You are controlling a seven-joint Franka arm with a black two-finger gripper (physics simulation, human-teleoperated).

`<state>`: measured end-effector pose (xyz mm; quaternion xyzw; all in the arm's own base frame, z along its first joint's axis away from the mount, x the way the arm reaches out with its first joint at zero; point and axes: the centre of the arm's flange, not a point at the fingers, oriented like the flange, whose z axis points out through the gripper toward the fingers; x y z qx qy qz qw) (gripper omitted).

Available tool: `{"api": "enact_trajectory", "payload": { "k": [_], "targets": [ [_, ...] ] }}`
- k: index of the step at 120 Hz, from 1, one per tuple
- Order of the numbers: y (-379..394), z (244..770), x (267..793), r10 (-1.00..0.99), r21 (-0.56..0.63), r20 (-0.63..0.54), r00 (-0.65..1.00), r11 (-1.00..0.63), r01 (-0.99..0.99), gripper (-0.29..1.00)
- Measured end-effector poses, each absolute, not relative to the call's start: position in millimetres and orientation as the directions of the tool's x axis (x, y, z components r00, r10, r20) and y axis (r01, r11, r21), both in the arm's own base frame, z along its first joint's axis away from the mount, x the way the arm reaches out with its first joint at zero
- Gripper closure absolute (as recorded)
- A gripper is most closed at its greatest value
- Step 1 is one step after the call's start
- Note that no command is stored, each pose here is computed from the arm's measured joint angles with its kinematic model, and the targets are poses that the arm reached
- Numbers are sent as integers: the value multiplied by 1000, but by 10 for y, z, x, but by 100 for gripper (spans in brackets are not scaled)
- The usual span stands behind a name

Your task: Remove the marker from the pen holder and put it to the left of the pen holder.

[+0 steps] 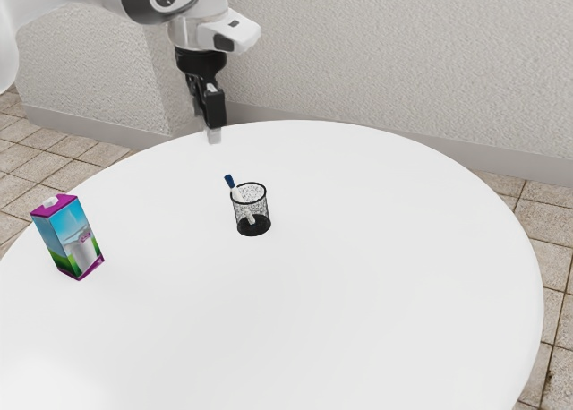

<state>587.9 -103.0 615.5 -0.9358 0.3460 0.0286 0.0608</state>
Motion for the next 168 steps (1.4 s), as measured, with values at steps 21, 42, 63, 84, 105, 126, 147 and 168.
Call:
{"api": "enact_trajectory", "payload": {
  "k": [21, 42, 63, 84, 105, 126, 147, 168],
  "targets": [
    [-1033, 5644, 6111, -655, -29, -153, 740, -746, -666, 0],
    [-112, 4815, 6413, -554, 77, -244, 796, -829, -554, 0],
    [190, 4402, 6828, -501, 138, -213, 839, -865, -482, 0],
    [454, 4069, 7143, -429, 128, -167, 888, -902, -412, 0],
    [564, 3924, 7422, -381, 107, -78, 921, -922, -373, 0],
    [790, 3604, 7640, -324, 102, -22, 946, -942, -320, 0],
    [856, 3454, 7751, -292, 97, 24, 956, -951, -293, 11],
    [863, 3480, 7784, -277, 89, 51, 959, -956, -281, 38]
  ]
}}
